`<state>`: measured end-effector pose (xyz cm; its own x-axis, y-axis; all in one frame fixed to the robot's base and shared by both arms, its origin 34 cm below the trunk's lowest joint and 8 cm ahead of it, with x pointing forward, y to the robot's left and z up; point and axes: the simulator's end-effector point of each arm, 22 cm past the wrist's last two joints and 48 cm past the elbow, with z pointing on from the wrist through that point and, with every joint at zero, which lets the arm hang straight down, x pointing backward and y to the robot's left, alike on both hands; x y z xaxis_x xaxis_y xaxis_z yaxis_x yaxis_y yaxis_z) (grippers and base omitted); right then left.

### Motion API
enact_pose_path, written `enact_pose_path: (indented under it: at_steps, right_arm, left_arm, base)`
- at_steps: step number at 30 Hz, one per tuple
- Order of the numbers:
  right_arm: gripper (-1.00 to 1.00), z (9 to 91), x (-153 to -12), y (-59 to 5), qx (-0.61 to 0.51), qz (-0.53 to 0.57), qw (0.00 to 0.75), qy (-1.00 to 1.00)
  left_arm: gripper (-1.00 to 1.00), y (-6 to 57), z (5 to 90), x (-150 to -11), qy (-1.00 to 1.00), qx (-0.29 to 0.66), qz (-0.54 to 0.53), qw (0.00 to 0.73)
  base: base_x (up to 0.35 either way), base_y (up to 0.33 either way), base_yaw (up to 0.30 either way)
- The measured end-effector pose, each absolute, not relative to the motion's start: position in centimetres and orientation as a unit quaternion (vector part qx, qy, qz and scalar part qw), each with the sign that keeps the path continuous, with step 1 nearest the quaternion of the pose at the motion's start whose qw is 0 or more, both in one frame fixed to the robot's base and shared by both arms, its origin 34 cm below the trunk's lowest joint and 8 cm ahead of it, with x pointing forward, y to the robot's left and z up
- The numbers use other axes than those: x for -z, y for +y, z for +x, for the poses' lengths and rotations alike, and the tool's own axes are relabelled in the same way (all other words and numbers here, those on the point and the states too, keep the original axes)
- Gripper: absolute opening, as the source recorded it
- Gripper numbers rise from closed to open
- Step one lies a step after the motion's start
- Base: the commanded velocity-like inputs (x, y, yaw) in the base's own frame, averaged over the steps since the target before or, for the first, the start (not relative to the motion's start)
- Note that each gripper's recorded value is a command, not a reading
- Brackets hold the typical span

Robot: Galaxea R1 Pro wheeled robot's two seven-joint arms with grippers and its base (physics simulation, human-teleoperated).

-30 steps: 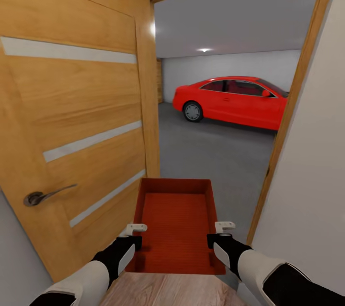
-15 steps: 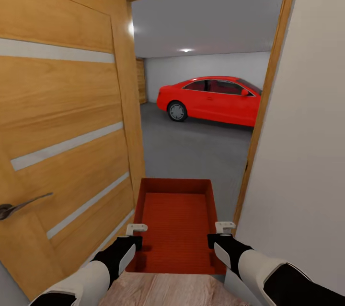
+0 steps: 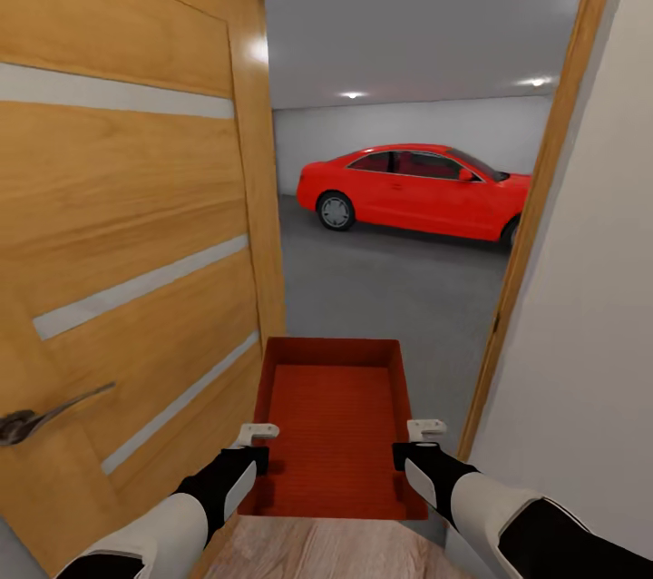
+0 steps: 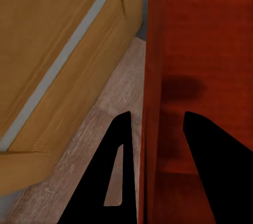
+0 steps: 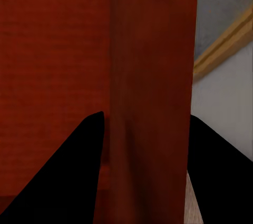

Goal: Move the two storage containers from the living room to the garage. In the garage, place one container on the floor and stack the other container on top of it (either order is fine).

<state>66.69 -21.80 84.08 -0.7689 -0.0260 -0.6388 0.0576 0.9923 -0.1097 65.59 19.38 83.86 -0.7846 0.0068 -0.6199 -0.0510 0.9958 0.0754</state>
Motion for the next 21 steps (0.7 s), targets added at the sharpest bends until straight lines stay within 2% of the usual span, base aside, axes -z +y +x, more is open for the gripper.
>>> enact_pose_path:
  at_steps: [6,21]
  right_arm:
    - [-1.0,66.68,-84.09,-21.69,0.063,0.009,0.34,0.938]
    - [-1.0,66.73,-84.07,-21.85,0.062,0.009,0.34,0.938]
  left_arm:
    - [-1.0,19.49,65.61,-83.82,0.944,-0.043,-0.011,0.328]
    - [-1.0,19.34,65.62,-83.86,0.943,-0.044,-0.011,0.329]
  base:
    - [0.079,0.127,-0.06]
    - [0.002,0.002,-0.235]
